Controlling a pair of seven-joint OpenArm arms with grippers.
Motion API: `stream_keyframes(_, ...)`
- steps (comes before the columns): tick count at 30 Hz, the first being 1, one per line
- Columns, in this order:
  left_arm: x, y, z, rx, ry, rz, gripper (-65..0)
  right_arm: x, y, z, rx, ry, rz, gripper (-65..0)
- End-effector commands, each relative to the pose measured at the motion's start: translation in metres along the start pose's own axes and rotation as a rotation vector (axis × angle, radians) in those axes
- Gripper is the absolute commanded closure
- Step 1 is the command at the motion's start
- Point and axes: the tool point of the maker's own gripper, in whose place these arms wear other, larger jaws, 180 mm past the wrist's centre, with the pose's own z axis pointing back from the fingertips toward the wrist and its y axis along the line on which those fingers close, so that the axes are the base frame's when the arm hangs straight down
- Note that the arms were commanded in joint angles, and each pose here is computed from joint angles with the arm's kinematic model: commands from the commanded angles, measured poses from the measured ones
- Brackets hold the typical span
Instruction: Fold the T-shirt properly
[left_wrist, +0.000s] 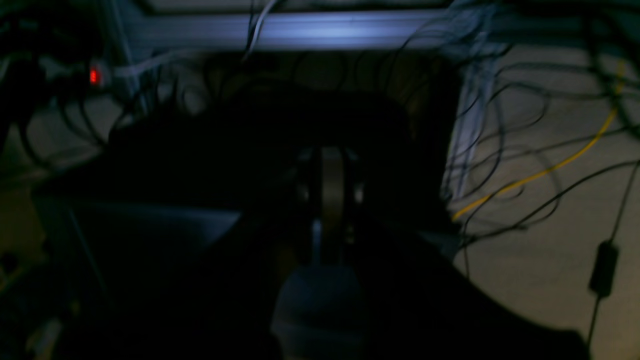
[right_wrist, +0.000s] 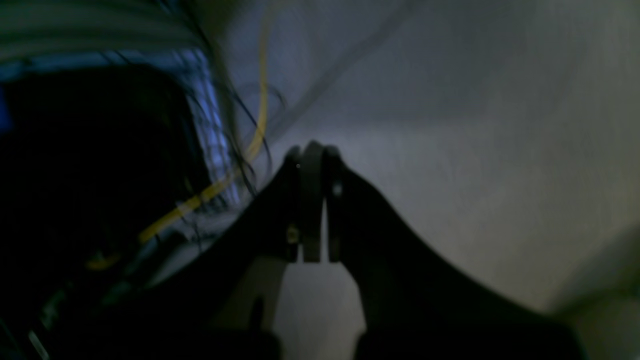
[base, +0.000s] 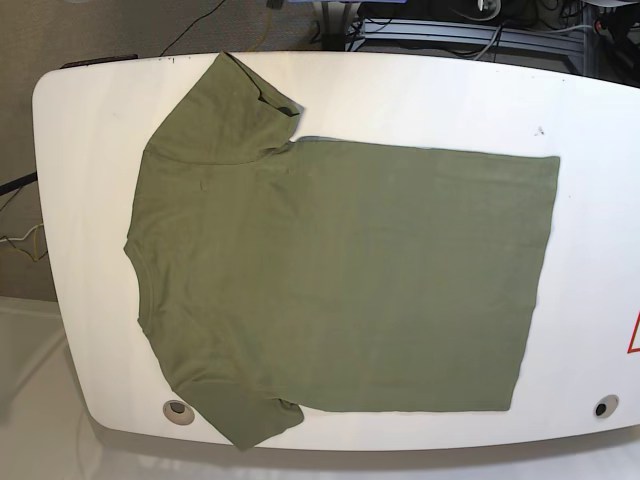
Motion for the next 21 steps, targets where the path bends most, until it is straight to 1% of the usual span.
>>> stream_keyframes(1,0.013,0.009,0.009,0.007,-0.05,-0.03,0.0,0.002,-0.005,0.011,-0.007,-0.036,0.008,0.0)
stream_keyframes(2,0.017,0.009,0.012,0.007,-0.063,-0.035,0.0,0.003,-0.006,0.014,-0.006,-0.044,0.008,0.0)
stream_keyframes(4,0.032,0.016,0.03,0.003,-0.103,-0.068,0.0,0.006,-0.006,0.037,0.007,-0.089,0.004,0.0)
stream_keyframes(8,0.044,0.019,0.044,-0.003,-0.14,-0.097,0.0,0.01,-0.008,0.052,0.014,-0.113,0.007,0.0)
stream_keyframes(12,0.051,0.021,0.057,-0.007,-0.159,-0.117,0.0,0.018,-0.01,0.066,0.027,-0.143,0.03,0.0)
stream_keyframes(14,0.057,0.018,0.075,-0.028,-0.18,-0.132,0.0,0.029,-0.013,0.081,0.039,-0.177,0.058,0.0)
stream_keyframes(18,0.065,0.017,0.09,-0.034,-0.197,-0.138,0.0,0.047,-0.014,0.096,0.053,-0.232,0.083,0.0)
stream_keyframes(21,0.076,0.014,0.103,-0.048,-0.229,-0.136,0.0,0.066,-0.015,0.106,0.061,-0.281,0.1,0.0)
